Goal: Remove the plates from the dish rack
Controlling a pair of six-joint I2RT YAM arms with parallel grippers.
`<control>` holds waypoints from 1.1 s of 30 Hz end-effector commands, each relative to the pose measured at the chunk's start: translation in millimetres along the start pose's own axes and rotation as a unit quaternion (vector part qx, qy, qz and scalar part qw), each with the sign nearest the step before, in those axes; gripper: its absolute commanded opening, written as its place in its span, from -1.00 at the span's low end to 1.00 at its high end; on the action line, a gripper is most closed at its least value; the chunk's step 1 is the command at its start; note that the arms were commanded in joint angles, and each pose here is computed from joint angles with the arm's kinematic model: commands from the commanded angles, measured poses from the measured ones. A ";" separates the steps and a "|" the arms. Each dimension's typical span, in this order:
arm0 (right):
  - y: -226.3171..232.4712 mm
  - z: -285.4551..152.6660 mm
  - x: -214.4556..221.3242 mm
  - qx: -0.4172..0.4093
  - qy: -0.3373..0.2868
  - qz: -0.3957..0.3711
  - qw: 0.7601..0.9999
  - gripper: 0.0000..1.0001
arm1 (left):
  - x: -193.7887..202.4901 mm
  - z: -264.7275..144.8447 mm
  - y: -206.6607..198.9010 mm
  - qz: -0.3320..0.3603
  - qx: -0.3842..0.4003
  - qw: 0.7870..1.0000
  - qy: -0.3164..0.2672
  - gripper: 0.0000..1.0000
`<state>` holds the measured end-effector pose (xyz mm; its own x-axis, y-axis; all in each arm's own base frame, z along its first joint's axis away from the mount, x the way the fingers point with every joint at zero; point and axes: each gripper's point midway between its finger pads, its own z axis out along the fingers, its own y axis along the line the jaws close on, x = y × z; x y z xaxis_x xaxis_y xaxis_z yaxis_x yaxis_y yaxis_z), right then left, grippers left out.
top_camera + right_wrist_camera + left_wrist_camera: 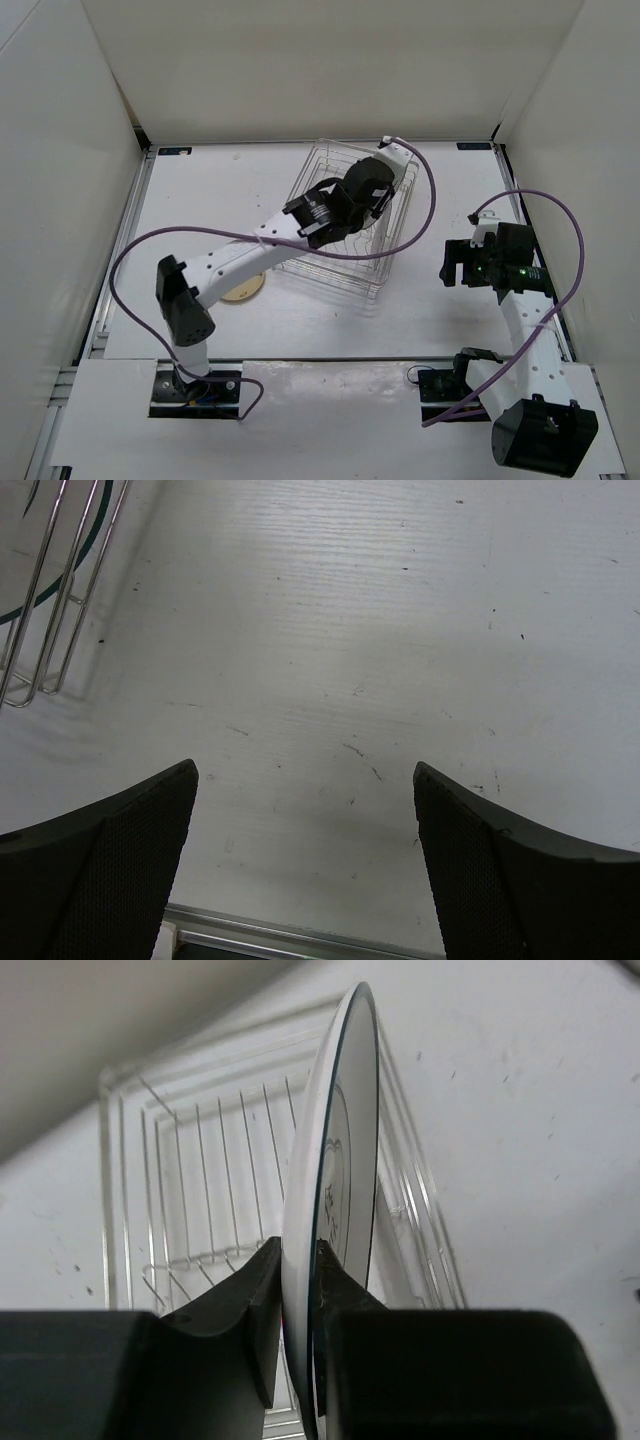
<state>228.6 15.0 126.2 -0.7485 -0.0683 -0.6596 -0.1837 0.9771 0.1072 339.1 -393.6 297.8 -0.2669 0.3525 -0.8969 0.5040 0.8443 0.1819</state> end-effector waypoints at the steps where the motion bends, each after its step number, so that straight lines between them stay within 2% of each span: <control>1: 2.2 1.1 1.6 -0.009 0.001 -0.003 1.000 0.80 | -98.7 -76.4 31.3 -0.031 -0.034 0.987 -0.154 -1.00; 3: 3.1 1.3 1.1 -0.011 0.000 -0.003 1.000 0.80 | -96.4 -83.8 39.7 -0.015 -0.054 0.986 -0.157 -1.00; 4: 3.0 0.5 0.1 -0.011 -0.001 -0.005 1.000 0.80 | -106.0 -104.2 50.1 -0.024 -0.055 0.983 -0.173 -1.00; 5: 3.0 0.5 -0.7 -0.011 -0.002 -0.004 1.000 0.80 | -94.5 -103.0 54.0 -0.016 -0.064 0.985 -0.159 -1.00; 7: 3.7 1.0 0.4 -0.013 -0.001 -0.005 1.000 0.80 | -96.2 -125.0 70.1 -0.029 -0.072 0.983 -0.169 -1.00; 8: 4.5 1.0 1.1 -0.015 0.000 -0.005 1.000 0.80 | -72.6 -118.7 69.0 -0.011 -0.075 0.987 -0.142 -1.00; 10: 4.5 0.2 -0.3 -0.014 -0.002 -0.005 1.000 0.80 | -67.4 -141.6 87.2 -0.038 -0.086 0.984 -0.150 -1.00; 12: 4.9 0.3 -0.8 -0.016 -0.003 -0.006 1.000 0.80 | -28.0 -142.9 90.6 -0.036 -0.087 0.989 -0.111 -1.00; 13: 5.2 -0.7 -1.2 -0.015 -0.005 -0.007 1.000 0.80 | -19.7 -158.1 96.1 -0.075 -0.075 0.988 -0.115 -1.00; 14: 5.0 -1.8 -1.6 -0.014 -0.007 -0.007 1.000 0.80 | 5.0 -160.7 97.2 -0.062 -0.071 0.992 -0.078 -1.00; 16: 5.9 -2.3 -1.2 -0.015 -0.008 -0.008 1.000 0.80 | 36.7 -171.9 93.6 -0.101 -0.041 0.993 -0.052 -1.00; 17: 5.8 -3.0 -2.5 -0.015 -0.012 -0.009 1.000 0.80 | 59.4 -176.5 90.9 -0.139 -0.037 0.989 -0.019 -1.00; 18: 6.5 -3.3 -2.0 -0.016 -0.011 -0.009 1.000 0.80 | 91.6 -171.8 86.0 -0.135 -0.037 0.990 0.015 -1.00; 19: 6.2 -3.8 -2.4 -0.016 -0.014 -0.009 1.000 0.80 | 100.5 -180.8 81.4 -0.155 -0.011 0.988 0.022 -1.00; 20: 7.4 -4.7 -4.0 -0.018 -0.017 -0.011 1.000 0.80 | 108.1 -190.8 81.8 -0.210 -0.004 0.977 0.024 -1.00; 22: 8.2 -5.2 -4.1 -0.019 -0.018 -0.012 1.000 0.80 | 151.7 -192.9 75.2 -0.222 0.009 0.973 0.058 -1.00; 23: 9.1 -5.4 -3.1 -0.022 -0.016 -0.012 1.000 0.80 | 150.5 -205.2 80.2 -0.266 0.016 0.963 0.039 -1.00; 27: 11.5 -6.6 -3.1 -0.028 -0.018 -0.012 0.999 0.80 | 210.4 -197.2 63.1 -0.348 0.028 0.935 0.069 -1.00; 28: 12.0 -6.9 -3.7 -0.029 -0.018 -0.015 0.999 0.80 | 215.0 -194.8 60.1 -0.358 0.032 0.931 0.069 -1.00; 29: 12.6 -7.2 -2.8 -0.030 -0.018 -0.014 0.999 0.80 | 236.7 -191.4 55.0 -0.357 0.032 0.929 0.089 -1.00; 31: 12.3 -6.6 -2.4 -0.031 -0.016 -0.012 0.999 0.80 | 234.3 -184.9 44.9 -0.388 0.044 0.916 0.086 -1.00; 33: 13.5 -6.5 -1.7 -0.033 -0.016 -0.014 0.999 0.80 | 255.4 -177.3 29.0 -0.404 0.057 0.905 0.121 -1.00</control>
<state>225.3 23.0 131.9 -0.7326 -0.0712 -0.6769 -0.2168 0.9671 0.1329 142.1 -175.0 139.7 -0.7048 -0.1230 -0.6987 0.2011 0.9098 -0.3630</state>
